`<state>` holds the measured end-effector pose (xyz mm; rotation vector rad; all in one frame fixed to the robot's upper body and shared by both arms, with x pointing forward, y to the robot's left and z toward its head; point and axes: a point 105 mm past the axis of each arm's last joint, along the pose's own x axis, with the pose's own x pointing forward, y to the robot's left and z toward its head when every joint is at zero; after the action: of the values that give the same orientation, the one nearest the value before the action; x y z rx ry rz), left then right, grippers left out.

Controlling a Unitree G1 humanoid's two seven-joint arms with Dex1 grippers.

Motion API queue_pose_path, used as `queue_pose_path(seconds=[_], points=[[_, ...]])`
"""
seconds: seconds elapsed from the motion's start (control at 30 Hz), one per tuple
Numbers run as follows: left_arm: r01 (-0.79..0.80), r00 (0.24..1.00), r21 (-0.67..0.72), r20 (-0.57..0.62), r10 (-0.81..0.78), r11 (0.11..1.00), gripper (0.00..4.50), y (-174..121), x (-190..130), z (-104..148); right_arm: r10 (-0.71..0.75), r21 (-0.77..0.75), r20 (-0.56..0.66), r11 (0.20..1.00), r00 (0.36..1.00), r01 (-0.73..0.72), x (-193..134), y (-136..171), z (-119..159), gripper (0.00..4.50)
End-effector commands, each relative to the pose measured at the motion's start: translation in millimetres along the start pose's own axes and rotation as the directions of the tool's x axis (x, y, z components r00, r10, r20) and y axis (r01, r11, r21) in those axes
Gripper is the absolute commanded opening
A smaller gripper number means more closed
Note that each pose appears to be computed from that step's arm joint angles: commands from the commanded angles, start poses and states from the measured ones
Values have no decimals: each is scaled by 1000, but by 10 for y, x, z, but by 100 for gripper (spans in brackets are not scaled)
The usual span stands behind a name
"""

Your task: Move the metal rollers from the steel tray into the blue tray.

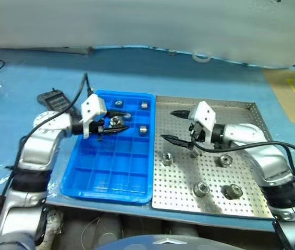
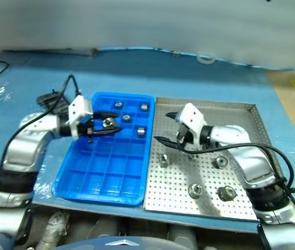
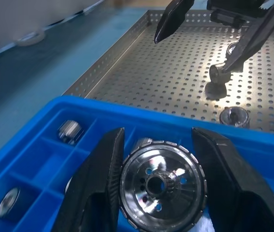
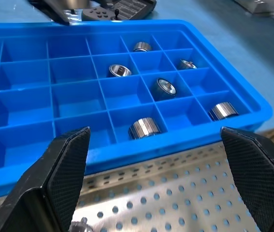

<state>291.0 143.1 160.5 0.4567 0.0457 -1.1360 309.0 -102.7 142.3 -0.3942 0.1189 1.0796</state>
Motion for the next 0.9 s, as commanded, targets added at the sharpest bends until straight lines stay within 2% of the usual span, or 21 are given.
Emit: queue_pose_path(seconds=[0.03, 0.13, 0.27, 0.37, 0.5, 0.63, 0.8, 0.9], points=[[-51, 999, 26, -11, 51, 998, 186, -77, -136, 51, 12, 8, 0, 1000, 1000, -12, 52, -88, -85, 450], [-178, 983, -10, -42, 177, 984, 186, -33, -254, -62, 75, 18, 44, 997, 996, -75, 184, -59, -27, 450], [-392, 914, 19, -105, 392, 920, 186, 263, -201, -200, 99, -16, 42, 995, 994, -99, 297, -42, -49, 450], [-399, 913, -17, -100, 395, 917, 186, 260, -109, -222, 96, -23, 39, 995, 995, -95, 322, -66, -74, 450], [-385, 911, -70, -190, 367, 920, 186, 182, -125, -422, 56, -20, 41, 998, 998, -55, 272, -125, -95, 450], [-373, 911, -94, -225, 345, 923, 186, 172, -130, -485, 29, -16, 22, 999, 999, -29, 213, -137, -161, 450], [-390, 899, -86, -250, 359, 917, 186, 280, -129, -532, -4, -13, 18, 1000, 1000, 4, 193, -134, -193, 450], [-337, 919, -96, -252, 304, 937, 281, 247, -74, -558, -20, -11, 18, 1000, 1000, 20, 187, -130, -209, 450]])
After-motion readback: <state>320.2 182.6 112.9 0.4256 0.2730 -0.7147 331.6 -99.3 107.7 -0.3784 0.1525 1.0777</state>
